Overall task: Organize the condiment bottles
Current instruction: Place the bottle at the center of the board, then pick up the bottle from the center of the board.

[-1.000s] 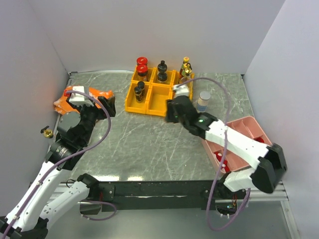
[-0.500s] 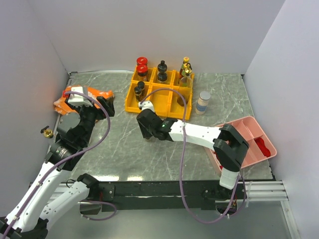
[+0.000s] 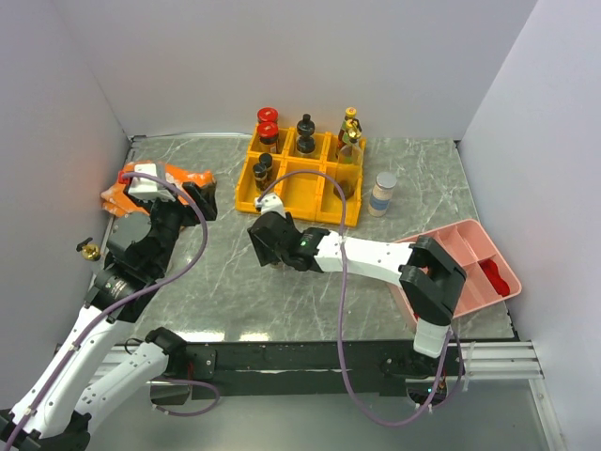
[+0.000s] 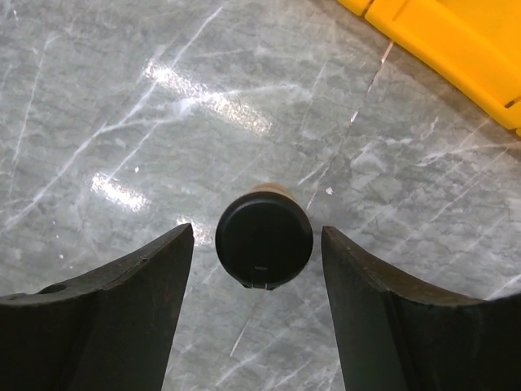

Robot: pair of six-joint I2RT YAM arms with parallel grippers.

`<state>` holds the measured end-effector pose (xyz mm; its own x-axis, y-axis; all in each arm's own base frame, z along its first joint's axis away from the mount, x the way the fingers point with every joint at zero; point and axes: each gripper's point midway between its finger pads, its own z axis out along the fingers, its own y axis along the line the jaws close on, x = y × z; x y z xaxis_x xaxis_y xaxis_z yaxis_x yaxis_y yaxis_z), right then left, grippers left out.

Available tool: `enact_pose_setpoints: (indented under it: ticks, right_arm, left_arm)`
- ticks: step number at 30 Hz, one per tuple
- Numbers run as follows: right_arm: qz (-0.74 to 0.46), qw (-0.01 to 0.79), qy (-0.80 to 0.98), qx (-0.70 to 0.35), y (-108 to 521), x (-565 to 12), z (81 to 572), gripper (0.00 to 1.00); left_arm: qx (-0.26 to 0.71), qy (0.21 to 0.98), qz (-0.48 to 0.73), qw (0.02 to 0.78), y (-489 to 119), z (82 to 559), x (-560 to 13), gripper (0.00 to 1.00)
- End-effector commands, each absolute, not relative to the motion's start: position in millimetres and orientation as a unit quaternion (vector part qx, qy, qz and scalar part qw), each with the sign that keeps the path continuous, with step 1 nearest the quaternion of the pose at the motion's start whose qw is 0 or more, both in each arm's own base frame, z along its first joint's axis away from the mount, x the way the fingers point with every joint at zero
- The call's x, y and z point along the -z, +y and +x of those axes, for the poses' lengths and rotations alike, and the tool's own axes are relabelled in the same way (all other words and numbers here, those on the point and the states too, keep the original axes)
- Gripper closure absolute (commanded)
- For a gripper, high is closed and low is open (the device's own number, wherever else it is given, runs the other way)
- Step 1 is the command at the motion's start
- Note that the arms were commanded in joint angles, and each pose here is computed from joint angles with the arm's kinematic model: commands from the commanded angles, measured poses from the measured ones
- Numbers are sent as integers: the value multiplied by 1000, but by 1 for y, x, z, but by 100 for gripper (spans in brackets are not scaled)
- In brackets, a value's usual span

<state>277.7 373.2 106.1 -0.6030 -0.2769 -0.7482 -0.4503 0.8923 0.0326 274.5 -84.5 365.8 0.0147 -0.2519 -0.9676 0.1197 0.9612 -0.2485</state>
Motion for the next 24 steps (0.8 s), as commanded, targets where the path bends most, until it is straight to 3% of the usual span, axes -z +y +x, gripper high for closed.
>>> enact_pose_setpoints:
  ticks: [1,5,8,10,20,24]
  right_arm:
    - [-192,429,873,-131,372,-152,276,28]
    - [-177,464,852,-167,350,-205,264,24]
    - [-159,484,844,-170,322,-223,255,14]
    - [-147,490,845,-157,302,-220,250,0]
    - [-89,559,800,-198,229,-256,223,0]
    - [-74,580,786,-199,216,-262,222,0]
  left_arm:
    - [194,669,-57,715,-96,266,-390,3]
    - [229,683,-71,690,-108,268,-380,3]
    - [236,706,-78,663,-119,279,-358,4]
    - [240,729,-80,636,-130,288,-335,3]
    - [235,775,-23,586,-195,298,-250,1]
    - [221,782,21,583,-223,295,-225,5]
